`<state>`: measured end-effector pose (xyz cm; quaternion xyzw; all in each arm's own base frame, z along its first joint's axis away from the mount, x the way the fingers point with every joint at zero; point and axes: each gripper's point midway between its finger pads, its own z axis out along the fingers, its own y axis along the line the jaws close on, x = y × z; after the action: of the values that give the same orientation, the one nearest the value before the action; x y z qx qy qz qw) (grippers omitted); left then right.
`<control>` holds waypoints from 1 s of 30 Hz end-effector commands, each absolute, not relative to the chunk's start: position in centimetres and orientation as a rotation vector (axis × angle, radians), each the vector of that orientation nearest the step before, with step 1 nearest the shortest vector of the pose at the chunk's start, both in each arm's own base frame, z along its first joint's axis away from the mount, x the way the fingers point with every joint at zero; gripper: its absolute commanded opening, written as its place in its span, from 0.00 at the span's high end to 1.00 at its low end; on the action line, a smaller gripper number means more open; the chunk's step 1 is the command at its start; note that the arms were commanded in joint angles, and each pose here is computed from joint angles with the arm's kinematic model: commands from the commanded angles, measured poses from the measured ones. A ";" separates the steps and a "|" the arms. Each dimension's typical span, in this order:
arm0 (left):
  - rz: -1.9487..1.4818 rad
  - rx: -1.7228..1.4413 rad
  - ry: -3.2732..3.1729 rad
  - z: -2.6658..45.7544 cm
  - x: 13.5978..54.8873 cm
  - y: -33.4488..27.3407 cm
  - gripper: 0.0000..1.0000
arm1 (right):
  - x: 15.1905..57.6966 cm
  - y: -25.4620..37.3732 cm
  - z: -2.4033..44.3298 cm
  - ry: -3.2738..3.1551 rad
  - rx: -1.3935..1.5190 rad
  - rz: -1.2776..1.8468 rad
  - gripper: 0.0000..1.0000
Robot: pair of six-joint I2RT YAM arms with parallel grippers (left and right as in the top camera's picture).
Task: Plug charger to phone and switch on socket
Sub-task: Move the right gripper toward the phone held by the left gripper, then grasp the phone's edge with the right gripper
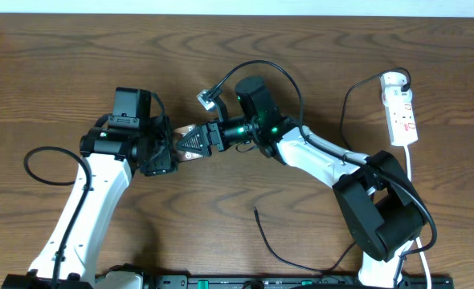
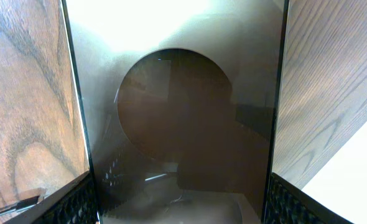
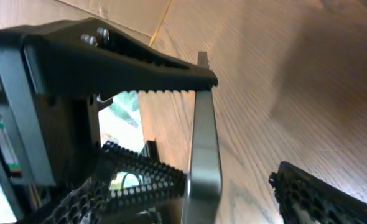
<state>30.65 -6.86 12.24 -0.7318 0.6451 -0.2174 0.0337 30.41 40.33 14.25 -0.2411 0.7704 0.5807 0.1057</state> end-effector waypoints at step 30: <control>-0.794 -2.254 1.991 14.0 31.2 -8.6 0.93 | 29.6 42.6 14.6 2.248 -0.724 1.649 0.53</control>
<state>30.49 -8.12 12.45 -0.7293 0.6435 -0.2321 0.0111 29.23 42.37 13.96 -0.2500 0.7758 0.5663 0.1219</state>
